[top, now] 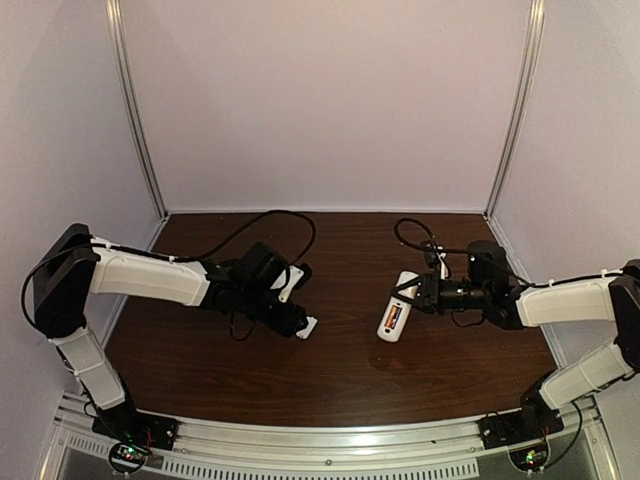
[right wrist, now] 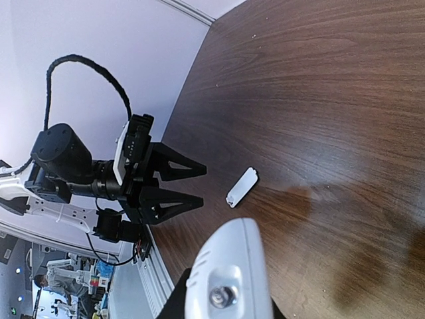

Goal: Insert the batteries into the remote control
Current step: Pass from the right arm to the left

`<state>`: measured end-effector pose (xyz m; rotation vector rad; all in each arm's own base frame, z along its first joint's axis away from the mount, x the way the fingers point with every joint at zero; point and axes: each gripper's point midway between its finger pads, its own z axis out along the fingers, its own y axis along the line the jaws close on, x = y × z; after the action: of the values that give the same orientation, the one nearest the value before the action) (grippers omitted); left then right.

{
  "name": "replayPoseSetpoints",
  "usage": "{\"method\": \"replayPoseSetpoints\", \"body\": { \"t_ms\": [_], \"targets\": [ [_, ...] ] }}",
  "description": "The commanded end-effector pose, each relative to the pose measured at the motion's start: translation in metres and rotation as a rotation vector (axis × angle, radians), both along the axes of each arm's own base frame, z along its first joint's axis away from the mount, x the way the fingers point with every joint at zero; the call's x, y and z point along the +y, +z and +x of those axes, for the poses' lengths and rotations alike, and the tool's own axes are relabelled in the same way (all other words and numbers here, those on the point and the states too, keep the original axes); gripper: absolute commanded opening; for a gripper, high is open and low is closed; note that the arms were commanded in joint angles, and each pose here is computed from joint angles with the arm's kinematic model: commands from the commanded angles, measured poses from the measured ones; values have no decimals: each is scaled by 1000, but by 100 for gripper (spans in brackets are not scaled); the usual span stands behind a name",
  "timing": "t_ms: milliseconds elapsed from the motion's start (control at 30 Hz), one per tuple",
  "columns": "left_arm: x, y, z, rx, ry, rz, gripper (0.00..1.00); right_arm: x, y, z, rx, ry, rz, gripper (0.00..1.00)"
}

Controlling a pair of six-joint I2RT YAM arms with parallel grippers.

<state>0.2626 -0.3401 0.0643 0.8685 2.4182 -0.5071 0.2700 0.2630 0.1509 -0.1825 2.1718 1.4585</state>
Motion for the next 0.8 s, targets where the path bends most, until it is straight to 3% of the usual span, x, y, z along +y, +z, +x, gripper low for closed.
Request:
{"method": "replayPoseSetpoints", "body": {
  "t_ms": [0, 133, 367, 533, 767],
  "targets": [
    [-11, 2, 13, 63, 47, -71, 54, -3, -11, 1, 2, -11, -27, 0],
    [-30, 17, 11, 56, -27, -160, 55, -2, -19, 3, 23, -17, -34, 0],
    [-74, 66, -18, -65, -179, -358, 71, 16, -30, 11, 59, -75, -8, 5],
    [-113, 75, -45, -66, -238, -402, 79, 29, -31, 12, 76, -99, 31, 5],
    [-143, 63, -50, -41, -216, -404, 87, 35, -26, 9, 79, -122, 60, 6]
  ]
}}
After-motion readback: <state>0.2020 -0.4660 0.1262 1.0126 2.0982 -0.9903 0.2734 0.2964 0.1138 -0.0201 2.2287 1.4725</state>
